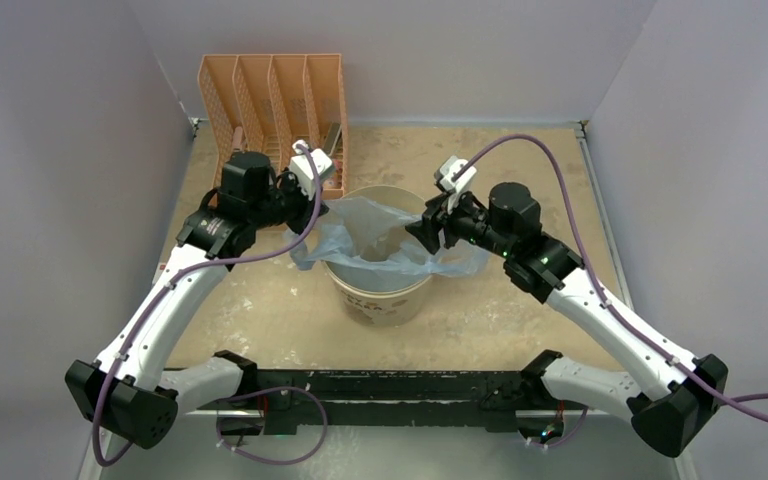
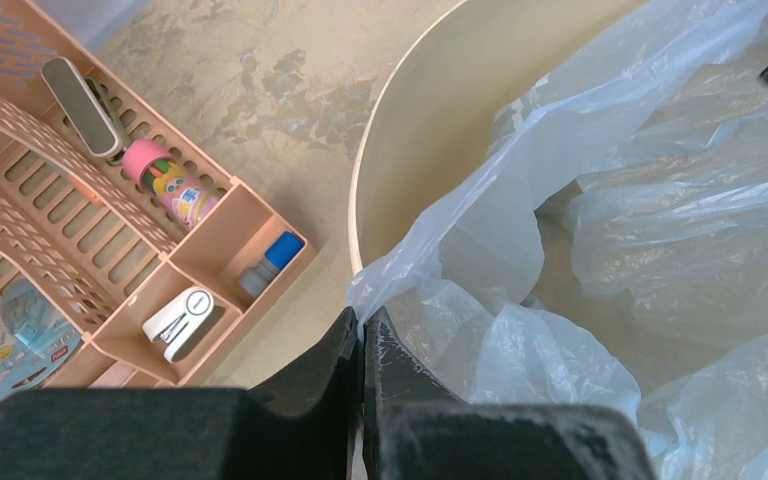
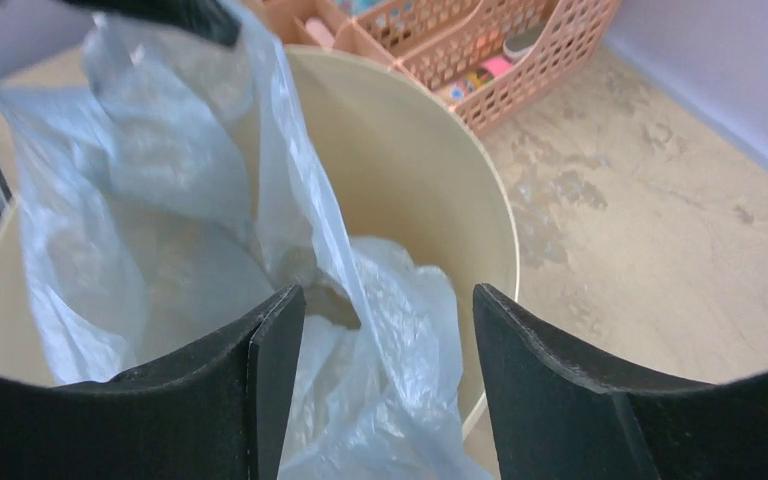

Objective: Put the trash bags into the trash bin

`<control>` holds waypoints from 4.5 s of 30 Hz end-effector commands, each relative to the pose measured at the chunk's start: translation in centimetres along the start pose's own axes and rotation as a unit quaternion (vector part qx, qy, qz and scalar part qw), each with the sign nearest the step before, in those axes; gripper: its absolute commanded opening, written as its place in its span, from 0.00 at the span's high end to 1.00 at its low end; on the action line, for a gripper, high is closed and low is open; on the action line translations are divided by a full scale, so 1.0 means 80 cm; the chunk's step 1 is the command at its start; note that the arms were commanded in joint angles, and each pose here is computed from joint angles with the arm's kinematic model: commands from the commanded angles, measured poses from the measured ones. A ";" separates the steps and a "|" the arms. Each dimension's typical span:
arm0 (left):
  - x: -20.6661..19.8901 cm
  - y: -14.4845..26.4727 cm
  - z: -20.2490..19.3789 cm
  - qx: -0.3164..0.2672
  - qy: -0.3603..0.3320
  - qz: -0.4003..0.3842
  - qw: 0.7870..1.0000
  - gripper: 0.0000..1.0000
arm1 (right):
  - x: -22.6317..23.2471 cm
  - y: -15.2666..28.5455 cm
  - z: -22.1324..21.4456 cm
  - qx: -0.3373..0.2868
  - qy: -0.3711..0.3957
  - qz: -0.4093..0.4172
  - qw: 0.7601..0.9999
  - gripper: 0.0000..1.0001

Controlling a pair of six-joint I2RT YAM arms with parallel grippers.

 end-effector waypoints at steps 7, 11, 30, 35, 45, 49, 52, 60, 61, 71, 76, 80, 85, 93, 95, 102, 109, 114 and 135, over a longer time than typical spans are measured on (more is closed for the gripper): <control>0.000 0.006 0.009 -0.016 0.003 0.004 1.000 1.00 | -0.016 0.009 0.025 -0.046 0.104 -0.033 0.993 0.65; 0.001 0.006 0.006 -0.011 0.005 0.009 1.000 1.00 | -0.004 0.005 0.024 -0.044 0.091 -0.001 0.995 0.80; 0.029 -0.022 0.014 -0.010 0.061 0.029 0.998 1.00 | -0.068 -0.041 0.031 -0.013 -0.085 -0.105 0.991 1.00; 0.048 -0.028 0.013 -0.007 0.069 0.042 0.997 1.00 | -0.075 -0.040 0.037 -0.025 -0.096 -0.111 0.989 0.96; 0.057 -0.045 0.013 -0.004 0.101 0.015 0.995 1.00 | -0.087 -0.061 0.032 -0.016 -0.126 -0.102 0.987 0.92; 0.065 -0.046 0.010 -0.012 0.120 0.015 0.993 0.99 | -0.091 -0.074 0.028 -0.001 -0.138 -0.101 0.985 0.91; 0.065 -0.053 -0.012 0.016 0.146 0.011 0.989 0.99 | -0.099 -0.081 0.018 0.014 -0.143 -0.112 0.983 0.89; 0.036 -0.057 -0.049 0.047 0.211 -0.021 0.976 0.90 | -0.099 -0.076 -0.015 0.050 -0.152 -0.114 0.981 0.85; 0.032 -0.056 -0.055 0.053 0.218 -0.022 0.974 0.88 | -0.100 -0.074 -0.021 0.055 -0.154 -0.117 0.980 0.84; 0.018 -0.046 -0.085 0.084 0.246 0.002 0.966 0.84 | -0.111 -0.062 -0.041 0.062 -0.168 -0.159 0.971 0.57; 0.027 -0.037 -0.086 0.089 0.253 0.042 0.962 0.82 | -0.134 -0.047 -0.028 0.037 -0.165 -0.237 0.957 0.49; 0.042 -0.025 -0.090 0.095 0.260 0.102 0.956 0.79 | -0.145 -0.029 -0.006 0.009 -0.163 -0.283 0.945 0.39; 0.049 -0.012 -0.085 0.087 0.266 0.136 0.950 0.75 | -0.128 -0.019 0.020 -0.019 -0.163 -0.254 0.953 0.31; 0.054 0.006 -0.090 0.084 0.281 0.184 0.938 0.73 | -0.109 0.002 0.055 -0.058 -0.158 -0.229 0.959 0.23; 0.055 0.010 -0.087 0.076 0.284 0.190 0.937 0.72 | -0.106 0.008 0.064 -0.064 -0.153 -0.228 0.959 0.23; 0.061 0.019 -0.078 0.064 0.312 0.210 0.924 0.57 | -0.079 0.034 0.104 -0.104 -0.100 -0.179 0.973 0.23; 0.074 0.045 -0.062 0.030 0.328 0.257 0.909 0.41 | 0.009 0.048 0.115 -0.106 -0.030 0.042 0.993 0.26; 0.076 0.064 -0.058 0.013 0.349 0.291 0.891 0.37 | 0.047 0.031 0.091 -0.081 -0.002 0.140 0.987 0.30; 0.052 0.081 -0.002 -0.042 0.289 0.198 0.936 0.36 | 0.040 0.000 0.118 -0.141 0.054 -0.094 0.984 0.26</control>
Point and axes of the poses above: each gripper's point midway between its finger pads, its own y axis back along the fingers, its own x axis along the line the jaws close on, z = x × y, the point moved 3 cm from there along y, back along the fingers, and after that the axes turned 11 degrees about -y, right-handed, at the moved point
